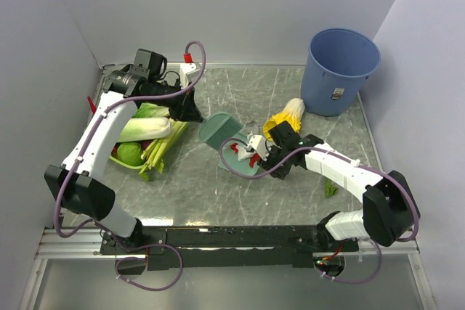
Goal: Sweep away the paper scraps from the table
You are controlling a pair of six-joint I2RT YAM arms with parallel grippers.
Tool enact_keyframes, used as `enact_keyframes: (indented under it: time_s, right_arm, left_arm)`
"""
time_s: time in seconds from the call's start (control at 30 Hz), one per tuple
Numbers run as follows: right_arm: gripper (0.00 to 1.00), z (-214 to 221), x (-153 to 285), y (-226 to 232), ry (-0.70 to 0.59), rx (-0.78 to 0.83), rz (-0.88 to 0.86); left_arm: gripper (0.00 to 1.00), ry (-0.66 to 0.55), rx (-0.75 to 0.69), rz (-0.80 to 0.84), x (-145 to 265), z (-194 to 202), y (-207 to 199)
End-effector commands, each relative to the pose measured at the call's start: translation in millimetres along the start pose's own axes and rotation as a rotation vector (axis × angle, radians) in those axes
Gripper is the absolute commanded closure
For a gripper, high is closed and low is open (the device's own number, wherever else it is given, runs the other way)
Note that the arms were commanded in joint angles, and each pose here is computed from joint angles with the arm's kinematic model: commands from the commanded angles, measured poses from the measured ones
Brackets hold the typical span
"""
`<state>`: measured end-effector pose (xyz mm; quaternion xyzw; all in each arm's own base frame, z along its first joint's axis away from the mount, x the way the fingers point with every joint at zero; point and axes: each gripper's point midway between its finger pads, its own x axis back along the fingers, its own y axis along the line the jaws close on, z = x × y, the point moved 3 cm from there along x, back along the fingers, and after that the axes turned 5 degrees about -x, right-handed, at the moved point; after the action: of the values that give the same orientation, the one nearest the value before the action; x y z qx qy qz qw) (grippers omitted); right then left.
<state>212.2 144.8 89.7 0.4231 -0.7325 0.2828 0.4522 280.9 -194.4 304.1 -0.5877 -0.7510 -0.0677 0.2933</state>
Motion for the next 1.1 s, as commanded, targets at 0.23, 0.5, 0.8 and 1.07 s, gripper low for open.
enact_keyframes:
  time_s: [0.23,0.5,0.8,1.07]
  right_arm:
    - [1.0,-42,34,-3,-0.108,-0.066,-0.021]
    - [1.0,-37,64,-4,-0.18,-0.024,0.047]
    - [1.0,-54,113,-10,-0.304,-0.034,0.125]
    - [1.0,-98,178,-56,-0.459,-0.139,0.304]
  left_arm:
    - [0.99,-0.176,-0.061,-0.331,23,-35,33]
    - [0.99,-0.227,0.004,-0.603,33,-31,72]
    - [0.99,-0.203,0.074,-0.526,12,-16,75]
    - [0.99,-0.186,0.115,-0.469,-2,-3,74]
